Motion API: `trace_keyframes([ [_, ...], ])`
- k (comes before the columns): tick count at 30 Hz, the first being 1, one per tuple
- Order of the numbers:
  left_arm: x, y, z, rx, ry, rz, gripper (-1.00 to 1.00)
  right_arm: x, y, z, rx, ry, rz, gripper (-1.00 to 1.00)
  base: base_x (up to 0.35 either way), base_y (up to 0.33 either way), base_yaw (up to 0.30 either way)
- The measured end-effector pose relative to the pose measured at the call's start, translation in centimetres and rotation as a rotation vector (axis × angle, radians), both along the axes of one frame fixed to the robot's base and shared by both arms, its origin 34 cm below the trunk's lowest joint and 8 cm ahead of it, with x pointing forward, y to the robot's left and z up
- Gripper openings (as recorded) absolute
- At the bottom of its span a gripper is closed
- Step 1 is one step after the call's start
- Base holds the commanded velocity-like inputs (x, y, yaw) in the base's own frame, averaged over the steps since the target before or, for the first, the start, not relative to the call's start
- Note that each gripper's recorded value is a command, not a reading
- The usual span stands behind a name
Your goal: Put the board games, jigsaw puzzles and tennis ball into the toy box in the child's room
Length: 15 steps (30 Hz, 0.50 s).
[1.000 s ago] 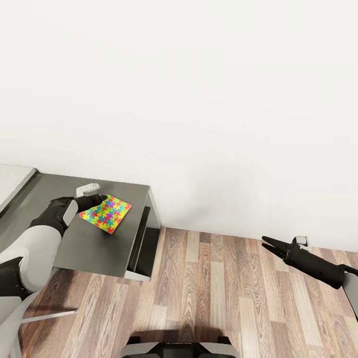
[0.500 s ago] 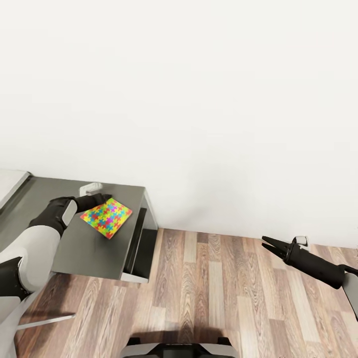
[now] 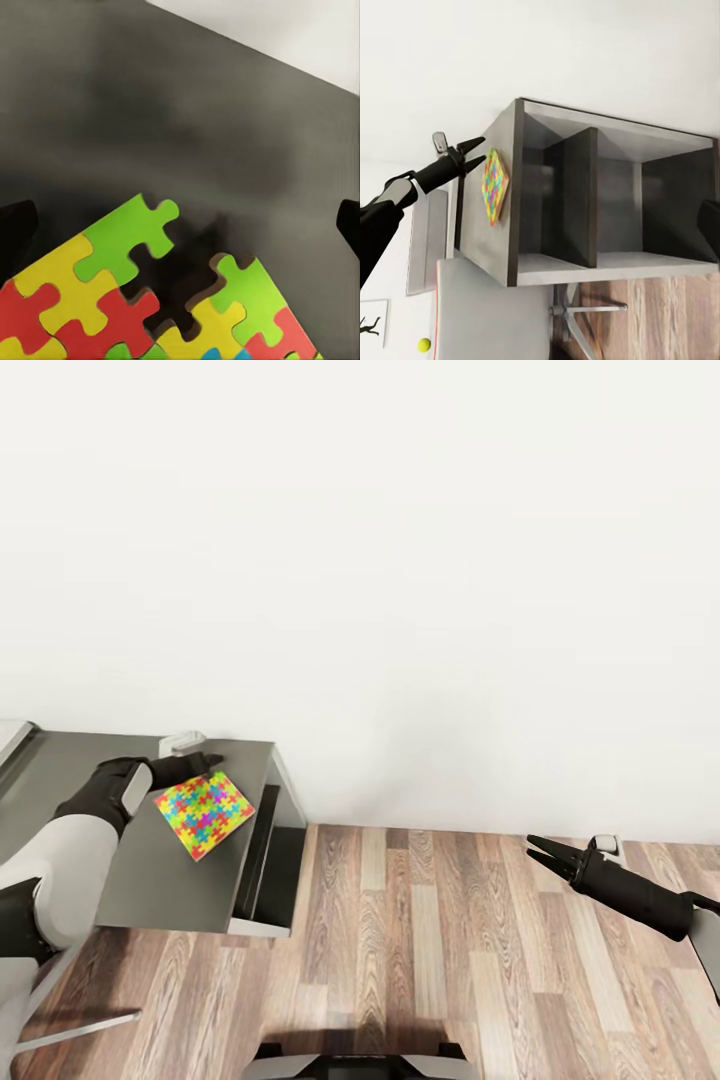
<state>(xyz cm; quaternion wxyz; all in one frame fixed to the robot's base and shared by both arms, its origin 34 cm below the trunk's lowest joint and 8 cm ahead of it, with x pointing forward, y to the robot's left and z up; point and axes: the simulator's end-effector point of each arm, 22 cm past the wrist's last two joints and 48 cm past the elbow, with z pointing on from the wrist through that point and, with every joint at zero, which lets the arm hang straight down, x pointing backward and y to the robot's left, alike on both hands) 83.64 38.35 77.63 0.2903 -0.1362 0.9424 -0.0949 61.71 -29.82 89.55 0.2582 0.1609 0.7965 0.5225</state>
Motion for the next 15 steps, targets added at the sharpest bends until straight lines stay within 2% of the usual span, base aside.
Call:
trace_keyframes([
  [7,-0.5,1.9,0.0,0.019,0.011,0.015,1.0,0.0,0.0,0.0,0.0,-0.001,0.0,1.0,0.0,0.0,-0.009],
  [15,-1.8,2.4,-0.8,0.016,0.07,0.025,1.0,0.0,0.0,0.0,0.0,-0.002,0.0,1.0,0.0,0.0,-0.001],
])
